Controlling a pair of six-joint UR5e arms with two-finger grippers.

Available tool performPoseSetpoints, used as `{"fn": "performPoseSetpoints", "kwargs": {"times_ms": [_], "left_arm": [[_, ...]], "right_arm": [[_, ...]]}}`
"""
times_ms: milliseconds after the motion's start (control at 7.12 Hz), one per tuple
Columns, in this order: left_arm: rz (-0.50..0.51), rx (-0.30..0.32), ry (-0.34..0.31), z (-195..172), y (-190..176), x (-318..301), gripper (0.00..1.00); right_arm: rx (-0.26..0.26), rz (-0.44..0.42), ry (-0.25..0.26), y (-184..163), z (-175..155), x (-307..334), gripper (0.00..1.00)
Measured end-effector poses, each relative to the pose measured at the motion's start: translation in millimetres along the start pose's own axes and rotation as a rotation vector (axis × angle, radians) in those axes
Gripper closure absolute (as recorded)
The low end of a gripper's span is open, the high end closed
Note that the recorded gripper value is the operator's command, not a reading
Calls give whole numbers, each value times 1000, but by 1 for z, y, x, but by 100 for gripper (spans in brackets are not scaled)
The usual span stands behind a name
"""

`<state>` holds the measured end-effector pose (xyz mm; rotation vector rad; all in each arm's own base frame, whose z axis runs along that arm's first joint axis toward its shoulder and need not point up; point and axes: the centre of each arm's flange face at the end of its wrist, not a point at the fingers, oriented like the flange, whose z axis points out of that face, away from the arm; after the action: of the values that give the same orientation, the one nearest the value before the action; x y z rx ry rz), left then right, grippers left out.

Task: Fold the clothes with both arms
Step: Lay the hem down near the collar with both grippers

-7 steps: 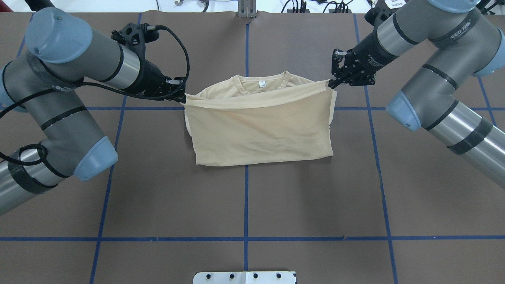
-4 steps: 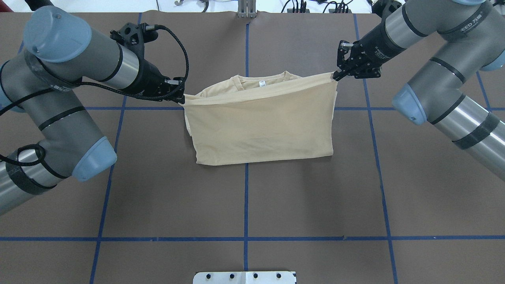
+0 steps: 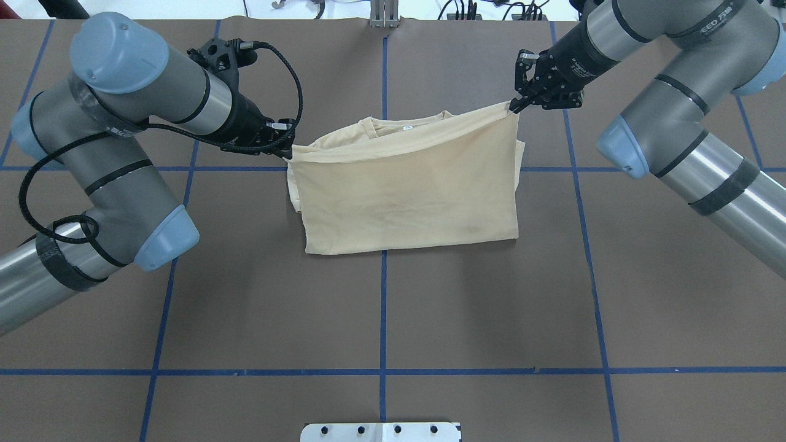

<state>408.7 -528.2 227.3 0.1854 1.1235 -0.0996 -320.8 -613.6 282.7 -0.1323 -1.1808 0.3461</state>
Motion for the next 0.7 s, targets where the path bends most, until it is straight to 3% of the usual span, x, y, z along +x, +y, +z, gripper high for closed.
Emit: {"fn": "performPoseSetpoints", "kwargs": {"times_ms": [702], "left_arm": [[10,87,5,60,-43,-4,100]], "right_arm": [[28,5,14,-37,35,-10,100]]}}
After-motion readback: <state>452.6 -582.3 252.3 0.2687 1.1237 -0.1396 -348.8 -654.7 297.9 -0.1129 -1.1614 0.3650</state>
